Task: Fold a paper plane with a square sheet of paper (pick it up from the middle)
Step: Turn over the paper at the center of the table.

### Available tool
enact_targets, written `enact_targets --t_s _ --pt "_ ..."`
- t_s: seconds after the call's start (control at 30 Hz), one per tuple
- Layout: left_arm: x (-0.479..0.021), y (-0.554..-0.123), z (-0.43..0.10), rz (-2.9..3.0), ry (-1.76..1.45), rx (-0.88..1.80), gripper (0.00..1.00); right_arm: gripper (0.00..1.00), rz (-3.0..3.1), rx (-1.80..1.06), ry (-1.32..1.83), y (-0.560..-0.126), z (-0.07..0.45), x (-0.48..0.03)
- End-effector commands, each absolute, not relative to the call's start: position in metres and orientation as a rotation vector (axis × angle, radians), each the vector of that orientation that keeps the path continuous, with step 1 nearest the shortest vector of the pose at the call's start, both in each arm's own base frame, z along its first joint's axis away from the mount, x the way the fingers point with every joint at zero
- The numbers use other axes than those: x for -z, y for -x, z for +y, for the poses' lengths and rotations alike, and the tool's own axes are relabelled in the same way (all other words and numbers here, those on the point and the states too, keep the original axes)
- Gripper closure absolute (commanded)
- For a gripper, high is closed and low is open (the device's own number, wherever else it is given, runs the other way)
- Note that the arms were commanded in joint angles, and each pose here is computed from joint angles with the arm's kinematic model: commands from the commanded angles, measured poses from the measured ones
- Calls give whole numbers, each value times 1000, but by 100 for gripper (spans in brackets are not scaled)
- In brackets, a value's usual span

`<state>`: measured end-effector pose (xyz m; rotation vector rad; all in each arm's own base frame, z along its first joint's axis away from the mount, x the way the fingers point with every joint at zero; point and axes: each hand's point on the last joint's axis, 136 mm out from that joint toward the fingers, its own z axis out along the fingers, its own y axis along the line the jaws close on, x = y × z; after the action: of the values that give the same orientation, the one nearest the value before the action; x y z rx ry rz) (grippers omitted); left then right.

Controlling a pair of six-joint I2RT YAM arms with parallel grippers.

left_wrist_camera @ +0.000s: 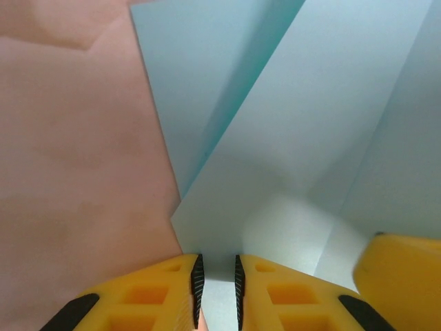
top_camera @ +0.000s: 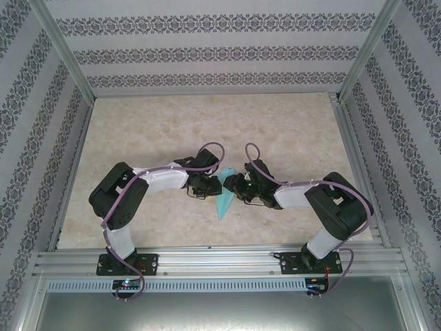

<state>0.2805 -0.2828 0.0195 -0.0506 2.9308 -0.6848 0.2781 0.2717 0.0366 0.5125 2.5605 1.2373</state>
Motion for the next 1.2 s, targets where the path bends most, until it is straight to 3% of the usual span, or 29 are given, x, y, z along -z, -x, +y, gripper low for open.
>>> enact_targets --t_s 0.0,0.27,0.53,0.73,0.97,1.17 --pt "-8 -274 -270 2968 99 641 75 67 2563 -1249 -442 -282 280 -38" --pt "-17 -275 -271 2939 100 660 75 82 2575 -1242 -377 -283 284 -37" --pt "-69 -286 -252 2737 152 646 72 91 2612 -1018 -181 -288 270 -71" --pt "-102 -288 -207 2577 287 496 68 90 2628 -561 27 -293 229 -119" --pt "-117 -276 -148 2414 543 367 63 92 2620 241 244 -298 179 -157" --pt "-131 -256 -95 2255 753 264 52 95 2495 656 423 -307 200 -159"
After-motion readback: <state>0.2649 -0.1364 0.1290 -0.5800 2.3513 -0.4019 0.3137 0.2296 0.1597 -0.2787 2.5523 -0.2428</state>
